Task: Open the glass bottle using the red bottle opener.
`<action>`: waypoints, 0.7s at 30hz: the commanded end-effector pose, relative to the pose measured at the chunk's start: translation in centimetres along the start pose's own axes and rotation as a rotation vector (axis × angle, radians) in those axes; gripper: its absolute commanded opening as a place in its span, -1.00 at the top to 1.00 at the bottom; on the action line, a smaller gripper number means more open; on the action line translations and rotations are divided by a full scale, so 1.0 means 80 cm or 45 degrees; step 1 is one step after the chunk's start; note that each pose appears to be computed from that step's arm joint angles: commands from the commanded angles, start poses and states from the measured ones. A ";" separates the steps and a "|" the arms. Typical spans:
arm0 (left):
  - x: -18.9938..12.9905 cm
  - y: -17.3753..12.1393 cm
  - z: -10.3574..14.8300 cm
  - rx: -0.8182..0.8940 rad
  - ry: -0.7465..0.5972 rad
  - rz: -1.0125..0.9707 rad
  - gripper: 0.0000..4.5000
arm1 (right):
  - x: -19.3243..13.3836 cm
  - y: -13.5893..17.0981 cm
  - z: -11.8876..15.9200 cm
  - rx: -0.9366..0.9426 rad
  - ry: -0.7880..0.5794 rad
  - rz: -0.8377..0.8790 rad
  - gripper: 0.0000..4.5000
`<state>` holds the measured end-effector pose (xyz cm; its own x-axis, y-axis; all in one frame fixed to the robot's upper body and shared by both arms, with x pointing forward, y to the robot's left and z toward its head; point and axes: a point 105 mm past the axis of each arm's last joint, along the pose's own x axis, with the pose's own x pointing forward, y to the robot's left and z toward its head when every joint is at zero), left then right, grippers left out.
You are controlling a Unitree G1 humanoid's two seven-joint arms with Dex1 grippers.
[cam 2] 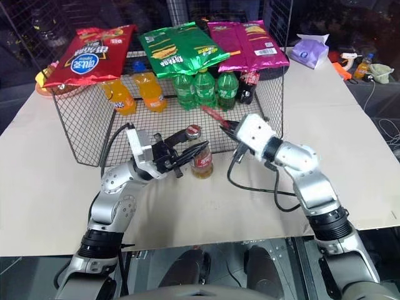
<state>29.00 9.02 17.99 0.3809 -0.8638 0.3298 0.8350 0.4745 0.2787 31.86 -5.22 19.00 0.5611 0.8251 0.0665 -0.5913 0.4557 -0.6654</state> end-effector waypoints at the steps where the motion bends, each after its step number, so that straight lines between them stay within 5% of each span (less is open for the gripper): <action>1: -0.006 0.002 -0.017 -0.003 0.088 0.020 0.28 | -0.001 0.003 0.014 -0.277 -0.082 -0.057 1.00; 12: -0.006 0.004 -0.019 -0.016 0.081 0.028 0.28 | 0.005 0.024 0.010 -0.656 -0.141 -0.090 1.00; 21: -0.005 0.007 -0.020 -0.027 0.075 0.052 0.28 | 0.020 0.043 0.006 -0.687 -0.135 -0.018 1.00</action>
<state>29.27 9.25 17.78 0.3947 -0.8555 0.3351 0.8303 0.4883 0.2687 31.68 -4.03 18.09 0.5542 0.8101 0.1914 -0.1682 0.3342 -0.9274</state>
